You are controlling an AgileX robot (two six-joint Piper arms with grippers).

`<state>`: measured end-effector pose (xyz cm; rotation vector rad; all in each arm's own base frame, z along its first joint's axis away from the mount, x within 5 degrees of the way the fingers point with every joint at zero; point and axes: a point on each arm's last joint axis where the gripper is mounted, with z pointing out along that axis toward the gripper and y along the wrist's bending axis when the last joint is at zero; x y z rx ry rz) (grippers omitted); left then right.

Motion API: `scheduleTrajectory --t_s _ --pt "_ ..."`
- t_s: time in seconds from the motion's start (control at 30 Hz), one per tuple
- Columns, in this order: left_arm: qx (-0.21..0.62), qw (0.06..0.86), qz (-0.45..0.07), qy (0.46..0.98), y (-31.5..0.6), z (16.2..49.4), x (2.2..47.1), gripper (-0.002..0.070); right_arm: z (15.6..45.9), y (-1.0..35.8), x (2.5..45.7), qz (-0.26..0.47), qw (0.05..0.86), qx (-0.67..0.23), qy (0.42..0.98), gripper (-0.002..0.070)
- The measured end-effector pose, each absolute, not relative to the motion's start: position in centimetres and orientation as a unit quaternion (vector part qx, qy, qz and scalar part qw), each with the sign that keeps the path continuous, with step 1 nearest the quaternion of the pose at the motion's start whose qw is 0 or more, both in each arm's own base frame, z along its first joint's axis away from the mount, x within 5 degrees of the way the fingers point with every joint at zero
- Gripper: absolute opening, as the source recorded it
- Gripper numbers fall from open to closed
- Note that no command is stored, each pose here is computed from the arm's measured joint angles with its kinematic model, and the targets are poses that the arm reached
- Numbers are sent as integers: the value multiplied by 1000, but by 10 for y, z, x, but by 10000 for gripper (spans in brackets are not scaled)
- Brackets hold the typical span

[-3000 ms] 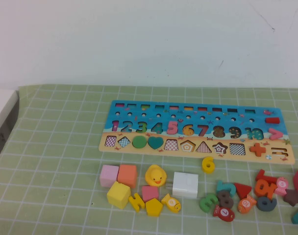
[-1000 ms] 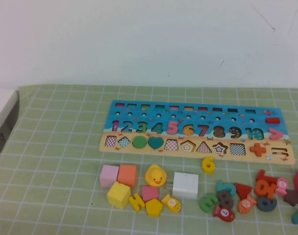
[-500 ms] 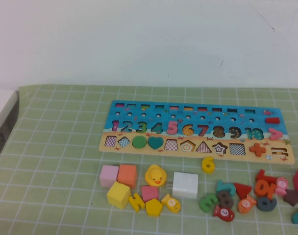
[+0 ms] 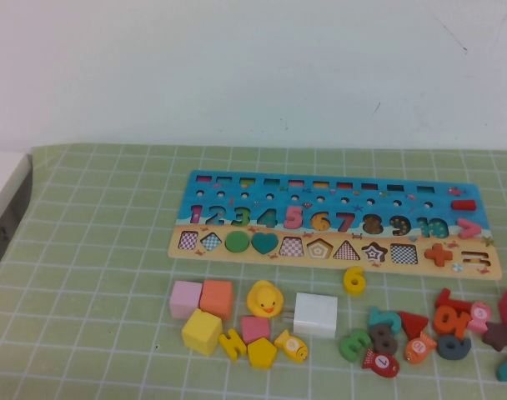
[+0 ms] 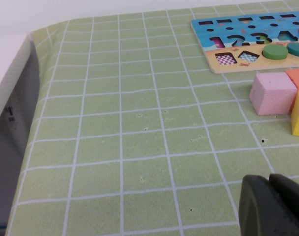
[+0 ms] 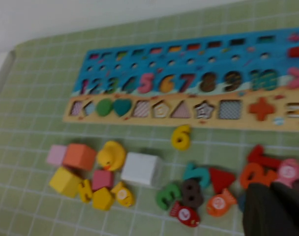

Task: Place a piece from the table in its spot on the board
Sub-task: Pick up the "number 6"

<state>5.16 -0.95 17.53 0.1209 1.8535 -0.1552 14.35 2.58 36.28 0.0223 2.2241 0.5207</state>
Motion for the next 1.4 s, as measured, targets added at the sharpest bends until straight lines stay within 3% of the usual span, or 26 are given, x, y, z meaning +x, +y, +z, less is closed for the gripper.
scheduleTrajectory --t_s 0.1,0.33,0.53,0.83,1.0,1.13,1.3,1.4 --pt "52 596 -67 798 -10 175 52 -2 351 29 169 230 389 -15 892 -1" --pt "52 596 -67 798 -10 175 52 -2 292 31 240 233 277 -32 932 1" --pt "52 596 -67 798 -10 175 52 -2 252 72 276 188 217 -79 955 3" --pt "52 596 -67 798 -10 175 52 -2 243 170 305 100 167 -248 949 4" --pt "52 596 -67 798 -10 175 52 -2 243 197 326 54 166 -252 952 20" --pt "52 596 -67 798 -10 175 52 -2 235 209 344 49 152 -222 962 119" --pt "52 596 -67 798 -10 175 52 -2 221 221 366 50 143 -178 972 337" --pt "52 596 -67 798 -10 175 52 -2 213 226 377 37 133 -154 978 390"
